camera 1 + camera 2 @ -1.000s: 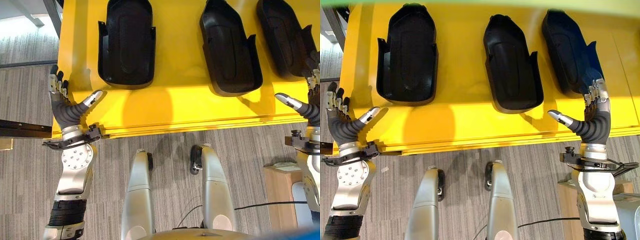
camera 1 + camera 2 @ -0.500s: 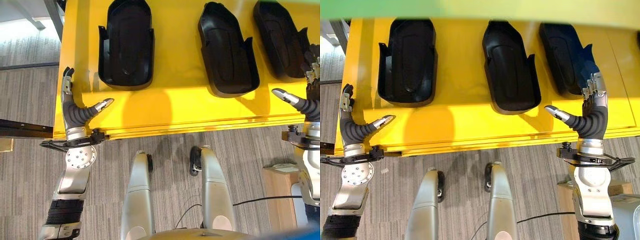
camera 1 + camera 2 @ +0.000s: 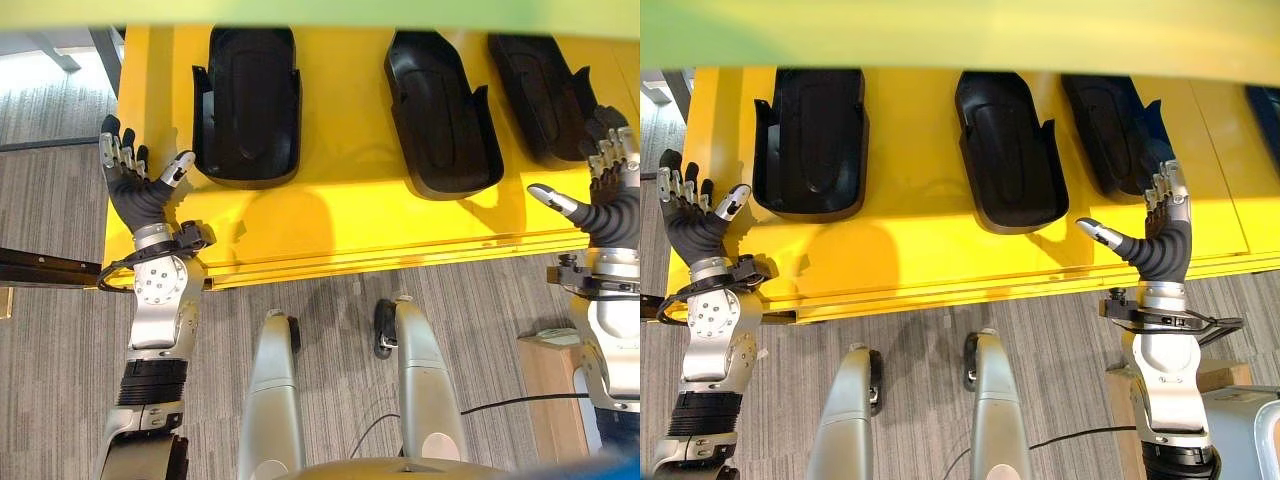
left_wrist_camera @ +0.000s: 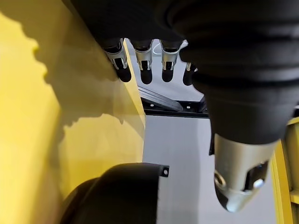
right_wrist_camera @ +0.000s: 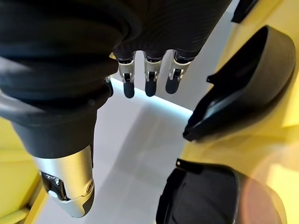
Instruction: Move parts from the plastic box to the shelf.
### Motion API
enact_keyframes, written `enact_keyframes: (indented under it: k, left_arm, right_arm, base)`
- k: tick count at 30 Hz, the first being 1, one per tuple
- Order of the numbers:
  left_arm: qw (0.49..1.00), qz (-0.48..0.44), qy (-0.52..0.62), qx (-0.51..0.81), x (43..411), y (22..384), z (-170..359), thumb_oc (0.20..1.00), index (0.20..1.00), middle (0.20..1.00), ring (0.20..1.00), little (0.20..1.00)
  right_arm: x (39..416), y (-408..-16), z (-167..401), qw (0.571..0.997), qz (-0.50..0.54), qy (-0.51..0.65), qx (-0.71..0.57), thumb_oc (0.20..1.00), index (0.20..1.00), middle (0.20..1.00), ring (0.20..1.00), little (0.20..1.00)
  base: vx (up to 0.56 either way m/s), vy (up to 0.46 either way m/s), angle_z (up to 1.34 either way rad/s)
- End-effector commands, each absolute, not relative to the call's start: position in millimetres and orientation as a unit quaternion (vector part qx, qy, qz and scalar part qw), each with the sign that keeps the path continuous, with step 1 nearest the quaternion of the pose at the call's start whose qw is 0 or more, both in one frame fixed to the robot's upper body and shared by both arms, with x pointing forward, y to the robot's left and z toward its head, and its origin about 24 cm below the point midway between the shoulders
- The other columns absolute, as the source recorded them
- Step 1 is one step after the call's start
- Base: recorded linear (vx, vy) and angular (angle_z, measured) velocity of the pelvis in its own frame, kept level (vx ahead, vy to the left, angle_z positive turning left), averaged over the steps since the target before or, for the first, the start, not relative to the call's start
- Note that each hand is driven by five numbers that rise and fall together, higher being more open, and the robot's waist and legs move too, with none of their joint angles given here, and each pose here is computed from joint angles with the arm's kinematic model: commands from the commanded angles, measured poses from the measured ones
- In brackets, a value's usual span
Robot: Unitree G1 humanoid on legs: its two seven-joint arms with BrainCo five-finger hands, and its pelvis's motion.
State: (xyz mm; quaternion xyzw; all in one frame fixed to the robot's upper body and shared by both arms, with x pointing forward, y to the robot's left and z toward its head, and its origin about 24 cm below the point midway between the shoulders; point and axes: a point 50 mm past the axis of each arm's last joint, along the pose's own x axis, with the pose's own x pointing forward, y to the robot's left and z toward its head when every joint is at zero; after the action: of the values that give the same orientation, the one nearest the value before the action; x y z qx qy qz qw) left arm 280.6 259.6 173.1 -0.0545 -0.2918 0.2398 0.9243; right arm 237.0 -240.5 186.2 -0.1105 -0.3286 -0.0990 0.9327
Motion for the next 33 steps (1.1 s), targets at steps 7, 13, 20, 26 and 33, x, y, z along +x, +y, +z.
enact_keyframes:
  k: [7,13,20,26,33]
  left_arm:
    - [0.939,0.203,-0.273,-0.060,290.7,241.9,163.6,1.000,1.000,1.000,1.000,1.000]
    - [0.945,0.179,-0.271,-0.027,292.8,234.1,165.0,1.000,1.000,1.000,1.000,1.000]
    - [0.950,0.154,-0.271,-0.018,290.8,227.5,164.5,1.000,1.000,1.000,1.000,1.000]
    - [0.950,0.144,-0.276,-0.013,287.5,225.9,165.6,1.000,1.000,1.000,1.000,1.000]
    - [0.950,0.142,-0.277,-0.012,285.9,225.8,165.5,1.000,1.000,1.000,1.000,1.000]
  right_arm:
    - [233.1,-239.4,205.5,0.912,-0.105,-0.381,-0.109,1.000,1.000,1.000,1.000,1.000]
    - [233.0,-240.1,204.8,0.913,-0.105,-0.379,-0.112,1.000,1.000,1.000,1.000,1.000]
    - [232.0,-241.1,204.1,0.913,-0.107,-0.377,-0.116,1.000,1.000,1.000,1.000,1.000]
    - [231.3,-241.0,203.6,0.913,-0.104,-0.377,-0.117,1.000,1.000,1.000,1.000,1.000]
    - [231.2,-241.2,203.5,0.913,-0.104,-0.375,-0.119,1.000,1.000,1.000,1.000,1.000]
  base:
    - [0.00,0.000,0.00]
    - [0.00,0.000,0.00]
    - [0.00,0.000,0.00]
    - [0.00,-0.003,-0.01]
    - [0.00,0.000,0.00]
